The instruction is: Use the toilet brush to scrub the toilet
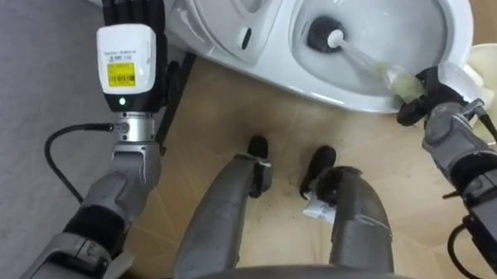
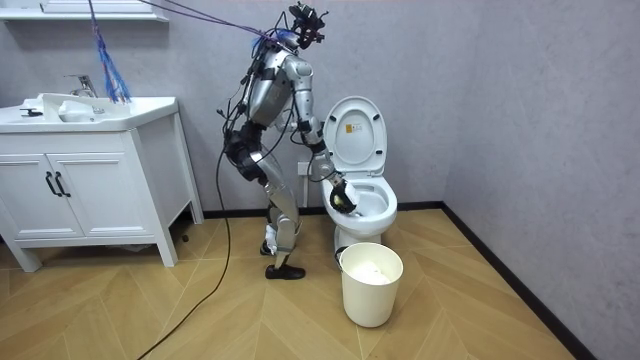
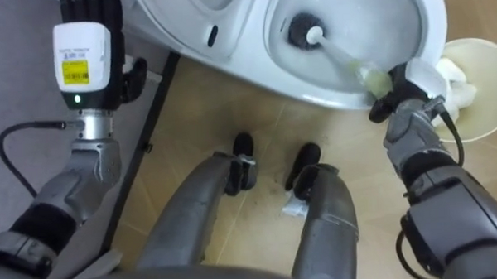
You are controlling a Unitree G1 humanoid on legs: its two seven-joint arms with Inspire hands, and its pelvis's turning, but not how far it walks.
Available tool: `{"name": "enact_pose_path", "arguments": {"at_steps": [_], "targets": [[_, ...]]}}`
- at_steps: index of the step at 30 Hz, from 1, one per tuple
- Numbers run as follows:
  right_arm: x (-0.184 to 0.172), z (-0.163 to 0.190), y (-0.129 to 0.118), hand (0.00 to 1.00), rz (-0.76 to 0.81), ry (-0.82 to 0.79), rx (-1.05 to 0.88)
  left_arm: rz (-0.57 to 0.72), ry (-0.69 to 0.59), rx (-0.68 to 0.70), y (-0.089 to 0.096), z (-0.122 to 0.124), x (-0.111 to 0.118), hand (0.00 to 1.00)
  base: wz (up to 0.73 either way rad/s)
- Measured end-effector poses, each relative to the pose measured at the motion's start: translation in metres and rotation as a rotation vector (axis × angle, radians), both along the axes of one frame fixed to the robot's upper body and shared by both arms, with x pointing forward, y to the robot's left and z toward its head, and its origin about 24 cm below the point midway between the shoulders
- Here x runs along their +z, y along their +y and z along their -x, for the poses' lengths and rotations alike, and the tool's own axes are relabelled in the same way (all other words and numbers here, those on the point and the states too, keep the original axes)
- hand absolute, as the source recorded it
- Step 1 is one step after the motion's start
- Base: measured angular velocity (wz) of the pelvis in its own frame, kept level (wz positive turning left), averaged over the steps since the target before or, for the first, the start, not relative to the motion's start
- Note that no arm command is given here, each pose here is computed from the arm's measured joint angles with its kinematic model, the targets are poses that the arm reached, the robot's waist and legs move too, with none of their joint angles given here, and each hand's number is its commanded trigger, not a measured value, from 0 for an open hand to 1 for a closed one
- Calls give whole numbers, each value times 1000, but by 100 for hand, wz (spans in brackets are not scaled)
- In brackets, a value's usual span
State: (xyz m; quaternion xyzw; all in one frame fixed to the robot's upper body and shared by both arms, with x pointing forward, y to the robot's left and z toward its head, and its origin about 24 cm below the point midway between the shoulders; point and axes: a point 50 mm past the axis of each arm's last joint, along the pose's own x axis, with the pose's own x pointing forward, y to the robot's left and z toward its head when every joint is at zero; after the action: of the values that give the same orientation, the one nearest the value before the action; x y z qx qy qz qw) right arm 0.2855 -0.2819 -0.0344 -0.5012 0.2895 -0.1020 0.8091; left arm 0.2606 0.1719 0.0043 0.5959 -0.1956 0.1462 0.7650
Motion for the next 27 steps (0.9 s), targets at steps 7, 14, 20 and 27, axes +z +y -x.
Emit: {"name": "enact_pose_path", "arguments": {"at_steps": [7,14,20,27], "targets": [[8,-8,26,100,140,-27,159,3,20,35,4,8,-4,0,-11],[21,2,55,100,243,-90,303,40,57,73,11,26,-13,0,-16],[38,15,75,100,320,-118,404,53,5,99,21,28,-1,0,-10],[49,25,85,100,339,-99,458,106,23,123,24,32,-4,0,-2]]}}
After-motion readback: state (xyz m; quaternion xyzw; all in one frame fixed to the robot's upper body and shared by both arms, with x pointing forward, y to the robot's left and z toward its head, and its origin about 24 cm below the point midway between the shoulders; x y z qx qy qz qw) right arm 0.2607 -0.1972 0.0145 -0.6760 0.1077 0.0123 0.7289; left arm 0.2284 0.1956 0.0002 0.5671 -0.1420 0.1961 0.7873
